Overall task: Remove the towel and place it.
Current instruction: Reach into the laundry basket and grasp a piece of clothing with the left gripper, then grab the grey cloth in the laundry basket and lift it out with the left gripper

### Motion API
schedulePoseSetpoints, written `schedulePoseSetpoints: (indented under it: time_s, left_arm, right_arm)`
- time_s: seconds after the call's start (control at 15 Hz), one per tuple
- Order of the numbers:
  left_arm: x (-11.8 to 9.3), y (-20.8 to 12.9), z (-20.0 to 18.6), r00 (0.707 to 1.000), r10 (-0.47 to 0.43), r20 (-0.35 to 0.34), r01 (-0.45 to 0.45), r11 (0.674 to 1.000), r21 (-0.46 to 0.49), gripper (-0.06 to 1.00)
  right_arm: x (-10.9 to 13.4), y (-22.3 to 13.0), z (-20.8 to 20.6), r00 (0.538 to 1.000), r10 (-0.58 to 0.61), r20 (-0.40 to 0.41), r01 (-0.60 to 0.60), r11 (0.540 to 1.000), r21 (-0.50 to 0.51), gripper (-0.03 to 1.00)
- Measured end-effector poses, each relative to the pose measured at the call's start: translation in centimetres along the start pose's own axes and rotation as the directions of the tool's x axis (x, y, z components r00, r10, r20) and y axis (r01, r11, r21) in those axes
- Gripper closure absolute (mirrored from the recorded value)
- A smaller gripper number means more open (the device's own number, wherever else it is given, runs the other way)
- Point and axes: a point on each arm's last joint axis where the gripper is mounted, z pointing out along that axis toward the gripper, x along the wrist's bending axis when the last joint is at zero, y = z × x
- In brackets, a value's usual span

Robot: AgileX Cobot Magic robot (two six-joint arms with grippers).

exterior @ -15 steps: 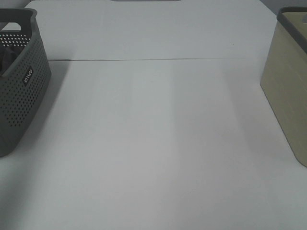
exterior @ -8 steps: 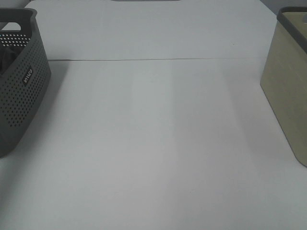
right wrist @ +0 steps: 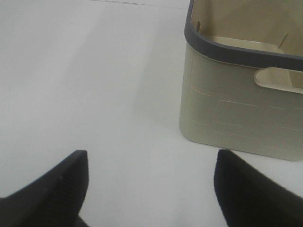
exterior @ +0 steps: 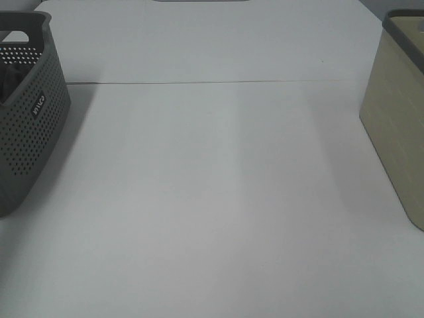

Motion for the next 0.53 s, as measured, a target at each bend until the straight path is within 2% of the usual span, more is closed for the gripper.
schedulePoseSetpoints:
  time_s: [0.27,0.53]
  left_arm:
    - [0.6,1.5,3.8,0.998,0.051,-0.023,-0.051,0.999,0.001,-0.04]
    - [0.3,2.2,5.9,0.996,0.092,0.011,-0.092,0.996,0.009,-0.03]
  right_arm:
    - [0.0,0.0,0.0,1.000,0.000,0.000,0.000,1.000,0.000,0.24]
    - [0.0,0.0,0.0,1.000,0.000,0.000,0.000,1.000,0.000,0.24]
